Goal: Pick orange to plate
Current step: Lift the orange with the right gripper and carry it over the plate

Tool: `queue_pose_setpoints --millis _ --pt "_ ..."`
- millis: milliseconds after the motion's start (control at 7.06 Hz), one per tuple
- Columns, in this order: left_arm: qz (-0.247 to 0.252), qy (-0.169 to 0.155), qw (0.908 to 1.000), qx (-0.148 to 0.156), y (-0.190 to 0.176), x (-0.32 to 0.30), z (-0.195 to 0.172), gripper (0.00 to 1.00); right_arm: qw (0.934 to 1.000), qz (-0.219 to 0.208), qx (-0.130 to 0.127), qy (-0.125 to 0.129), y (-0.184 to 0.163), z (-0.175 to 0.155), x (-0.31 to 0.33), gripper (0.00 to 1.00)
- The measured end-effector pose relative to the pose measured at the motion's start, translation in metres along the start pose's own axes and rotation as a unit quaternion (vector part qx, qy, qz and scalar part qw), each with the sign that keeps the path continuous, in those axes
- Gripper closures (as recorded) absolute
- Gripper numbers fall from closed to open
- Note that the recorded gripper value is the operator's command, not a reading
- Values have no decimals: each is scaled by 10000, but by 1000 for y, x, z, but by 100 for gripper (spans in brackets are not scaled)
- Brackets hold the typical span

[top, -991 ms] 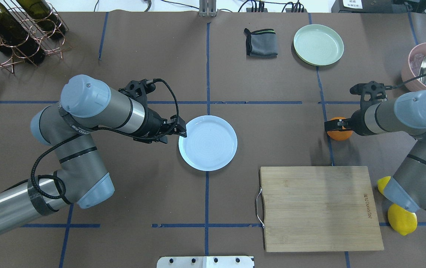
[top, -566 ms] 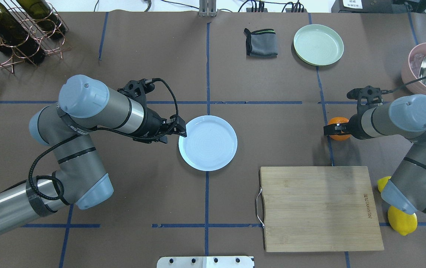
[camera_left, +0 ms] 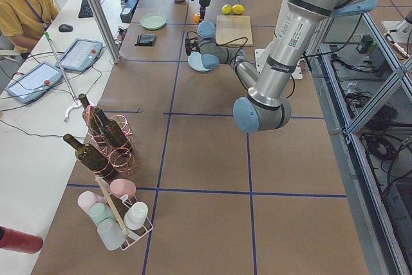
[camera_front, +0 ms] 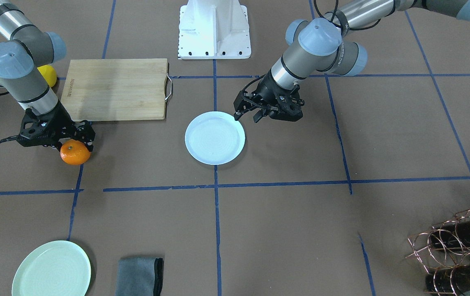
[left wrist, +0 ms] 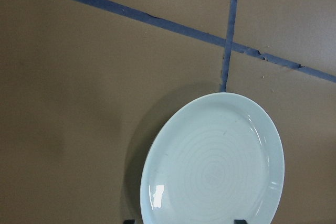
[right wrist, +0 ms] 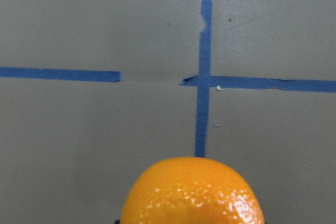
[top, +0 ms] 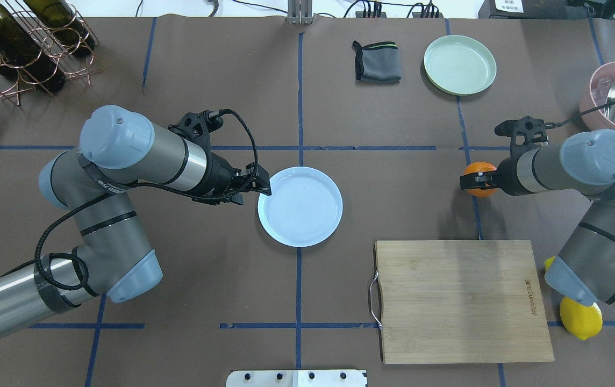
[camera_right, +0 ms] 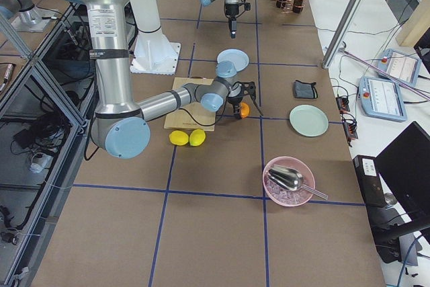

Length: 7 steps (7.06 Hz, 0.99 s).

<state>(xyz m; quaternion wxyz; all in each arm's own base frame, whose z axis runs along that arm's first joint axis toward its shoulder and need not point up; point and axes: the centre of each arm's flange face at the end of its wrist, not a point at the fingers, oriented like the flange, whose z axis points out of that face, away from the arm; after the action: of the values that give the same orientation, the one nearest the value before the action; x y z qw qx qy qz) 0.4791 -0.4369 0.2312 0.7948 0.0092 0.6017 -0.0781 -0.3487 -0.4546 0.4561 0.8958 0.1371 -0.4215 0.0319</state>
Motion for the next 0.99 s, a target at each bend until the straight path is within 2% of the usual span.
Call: queue_pose_setpoints --millis 283,425,708,991 --pt "96 264 9995 114 2 7 -41 30 9981 436 42 -444 -10 -14 -113 100" --pt "121 342 9992 181 -1 8 -54 24 9963 665 71 -545 3 -14 -188 100" --pt "139 458 9982 355 -12 11 -77 24 9942 937 135 -507 26 0 -308 100" --pt "141 495 9977 430 -17 12 -86 23 9938 1029 160 -381 36 19 -350 100"
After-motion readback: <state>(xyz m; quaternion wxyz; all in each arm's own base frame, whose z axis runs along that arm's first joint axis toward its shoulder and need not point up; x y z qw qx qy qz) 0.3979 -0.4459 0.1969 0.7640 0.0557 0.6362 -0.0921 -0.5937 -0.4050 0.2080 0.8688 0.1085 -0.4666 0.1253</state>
